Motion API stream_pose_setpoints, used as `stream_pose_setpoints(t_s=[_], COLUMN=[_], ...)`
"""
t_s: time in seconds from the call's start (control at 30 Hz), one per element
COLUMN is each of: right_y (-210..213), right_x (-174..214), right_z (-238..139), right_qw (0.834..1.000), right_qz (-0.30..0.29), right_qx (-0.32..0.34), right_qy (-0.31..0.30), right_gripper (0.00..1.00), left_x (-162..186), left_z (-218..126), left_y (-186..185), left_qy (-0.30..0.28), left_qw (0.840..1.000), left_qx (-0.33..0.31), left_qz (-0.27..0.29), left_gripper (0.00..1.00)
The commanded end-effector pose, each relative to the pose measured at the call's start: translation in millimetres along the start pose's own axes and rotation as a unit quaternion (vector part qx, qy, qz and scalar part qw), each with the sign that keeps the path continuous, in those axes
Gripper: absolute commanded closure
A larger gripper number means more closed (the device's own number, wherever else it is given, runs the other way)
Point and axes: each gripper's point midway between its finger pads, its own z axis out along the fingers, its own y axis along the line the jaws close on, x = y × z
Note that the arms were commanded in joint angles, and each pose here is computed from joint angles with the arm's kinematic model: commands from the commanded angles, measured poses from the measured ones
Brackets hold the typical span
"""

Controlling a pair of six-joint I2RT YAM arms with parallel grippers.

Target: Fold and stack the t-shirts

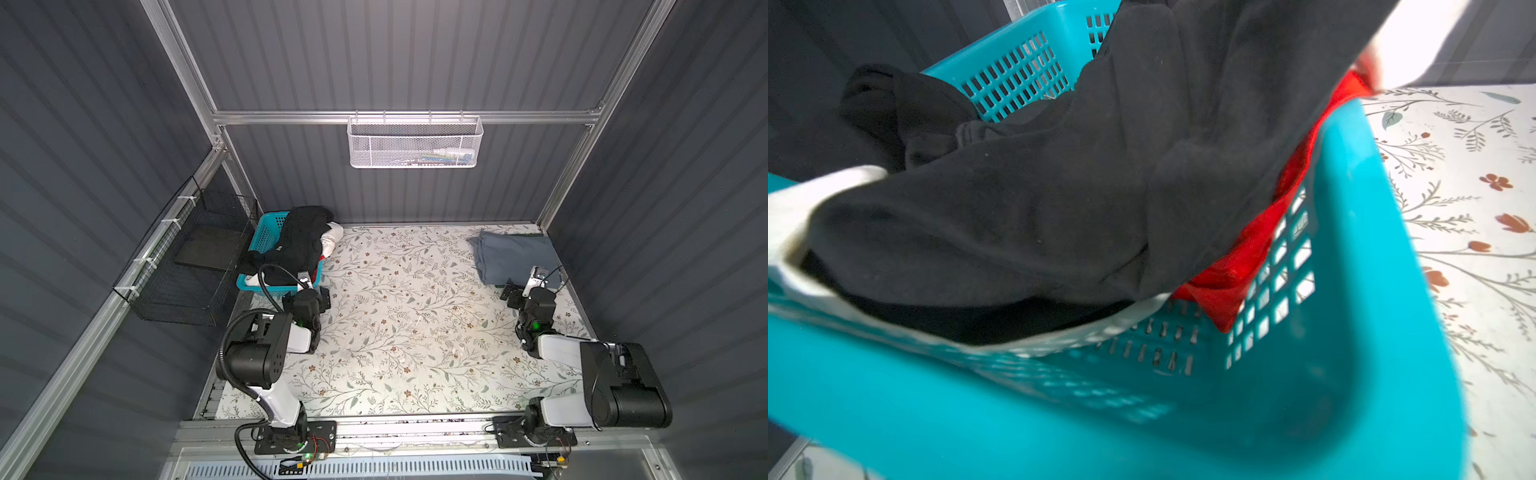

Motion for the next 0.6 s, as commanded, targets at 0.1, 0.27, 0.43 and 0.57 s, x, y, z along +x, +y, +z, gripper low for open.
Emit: stream_pose_setpoints(t_s=[0.1, 0.27, 0.43, 0.57], right_y=[1.9, 2.2, 2.3, 2.1], right_x=[-7.2, -8.2, -7.6, -7.9], right_z=[1.0, 1.5, 1.8, 1.9], right_qw=[1.000, 1.000, 1.000, 1.000], right_qz=[0.003, 0.003, 0.003, 0.002], right_qx=[0.000, -0.001, -0.001, 0.000], right_qy=[-0.012, -0.012, -0.011, -0.011], right_gripper=[0.01, 0.01, 0.01, 0.01], left_x=[0.8, 0.5, 0.1, 1.4], left_z=[-0.4, -0.6, 0.1, 1.3], left_y=[0.1, -0.2, -0.6, -1.3], left_qy=[-0.004, -0.004, -0.003, 0.002], left_qw=[1.000, 1.000, 1.000, 1.000], left_qx=[-0.002, -0.001, 0.000, 0.006], left_qz=[-0.001, -0.002, -0.001, -0.003], left_gripper=[0.00, 0.00, 0.00, 0.00])
